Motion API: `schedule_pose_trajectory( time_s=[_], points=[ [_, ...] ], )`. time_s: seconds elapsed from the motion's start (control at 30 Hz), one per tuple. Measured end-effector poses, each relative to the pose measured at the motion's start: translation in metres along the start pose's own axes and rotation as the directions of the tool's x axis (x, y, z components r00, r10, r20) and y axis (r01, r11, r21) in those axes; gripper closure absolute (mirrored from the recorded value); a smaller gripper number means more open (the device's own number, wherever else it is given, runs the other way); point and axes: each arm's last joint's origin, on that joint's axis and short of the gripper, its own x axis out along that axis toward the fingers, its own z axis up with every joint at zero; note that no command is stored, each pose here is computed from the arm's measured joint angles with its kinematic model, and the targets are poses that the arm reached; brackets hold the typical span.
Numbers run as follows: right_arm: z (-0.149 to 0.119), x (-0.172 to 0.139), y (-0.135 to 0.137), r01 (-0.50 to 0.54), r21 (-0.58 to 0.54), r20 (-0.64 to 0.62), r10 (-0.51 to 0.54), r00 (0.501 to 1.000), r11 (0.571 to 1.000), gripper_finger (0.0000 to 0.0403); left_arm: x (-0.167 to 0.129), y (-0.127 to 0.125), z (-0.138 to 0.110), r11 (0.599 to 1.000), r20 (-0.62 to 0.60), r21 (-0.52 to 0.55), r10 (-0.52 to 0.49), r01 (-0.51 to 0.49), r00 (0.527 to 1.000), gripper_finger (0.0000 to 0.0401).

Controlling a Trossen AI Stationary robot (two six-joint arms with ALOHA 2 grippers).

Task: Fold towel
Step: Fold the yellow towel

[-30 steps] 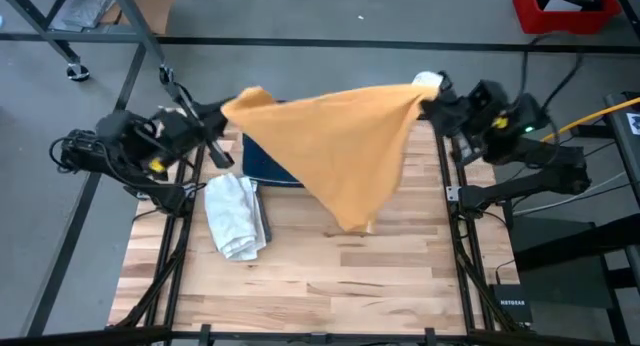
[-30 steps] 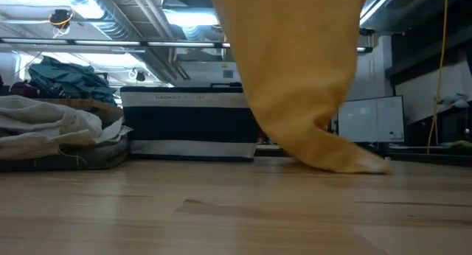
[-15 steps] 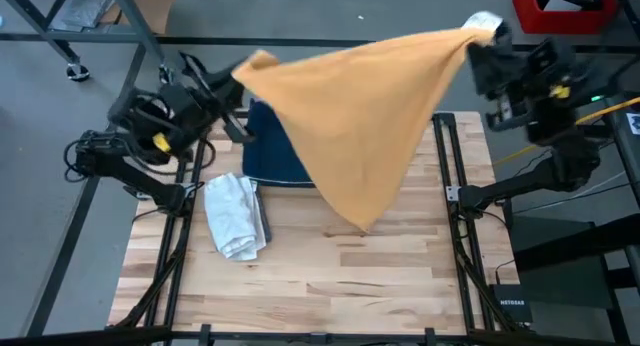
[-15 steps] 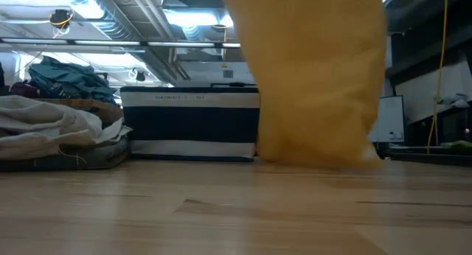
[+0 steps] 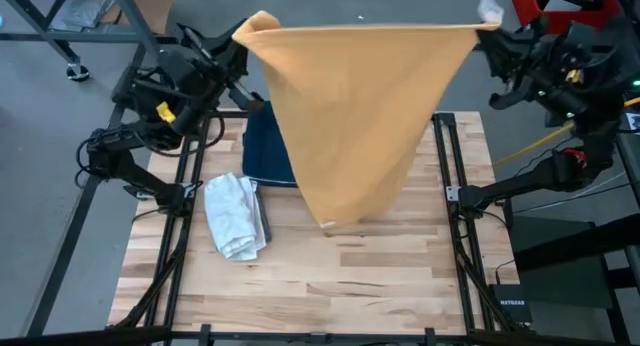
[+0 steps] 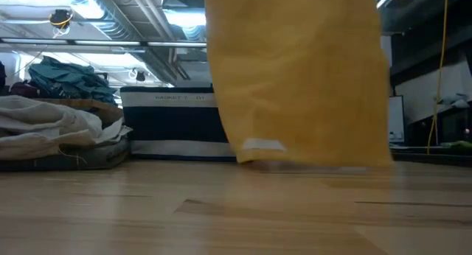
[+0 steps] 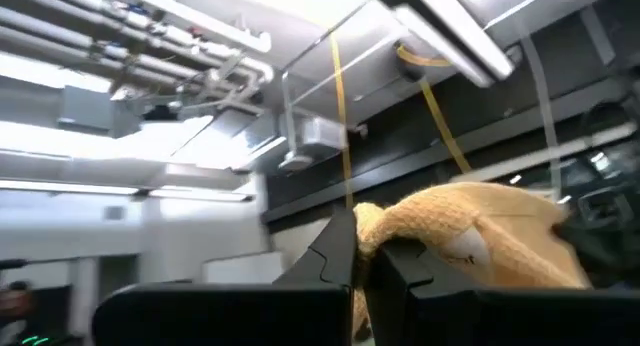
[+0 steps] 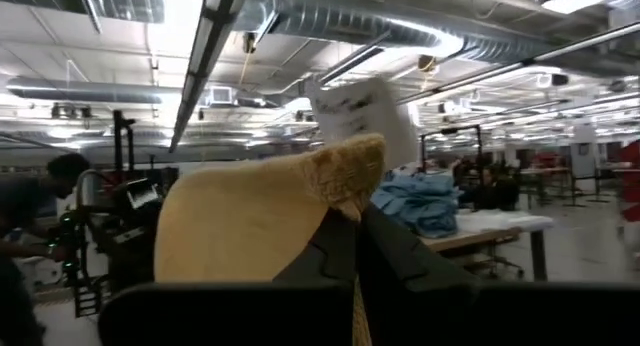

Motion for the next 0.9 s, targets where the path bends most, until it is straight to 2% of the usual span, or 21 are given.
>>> schedule_pose_trajectory(
  time_s=[0.2, 0.37, 0.5, 0.6, 0.77, 0.9],
  points=[
    [0.016, -0.011, -0.006, 0.001, -0.022, 0.044, 0.000, 0.999, 1.000, 0.0398, 0.023, -0.020, -0.021, 0.996, 0.032, -0.063, -0.065, 0.066, 0.997, 0.0401],
    [0.022, -0.022, -0.010, -0.004, -0.041, 0.002, 0.005, 1.000, 0.999, 0.0398, 0.032, -0.045, -0.044, 0.987, 0.028, -0.065, -0.148, 0.149, 0.989, 0.0401],
    [0.025, -0.035, -0.018, 0.068, -0.090, -0.071, -0.074, 0.995, 0.994, 0.0398, 0.037, -0.055, -0.055, 0.989, 0.066, -0.068, -0.128, 0.133, 0.990, 0.0401],
    [0.027, -0.045, -0.023, 0.122, -0.106, -0.097, -0.132, 0.986, 0.987, 0.0398, 0.040, -0.054, -0.057, 0.995, 0.104, -0.037, -0.091, 0.095, 0.990, 0.0401],
    [0.029, -0.057, -0.028, 0.118, -0.051, -0.118, -0.123, 0.985, 0.992, 0.0398, 0.043, -0.046, -0.057, 0.997, 0.122, -0.038, -0.055, 0.060, 0.991, 0.0401],
    [0.022, -0.059, -0.027, 0.077, 0.006, -0.183, -0.075, 0.980, 0.997, 0.0398, 0.044, -0.046, -0.058, 0.996, 0.116, -0.062, -0.061, 0.069, 0.991, 0.0401]
  ],
)
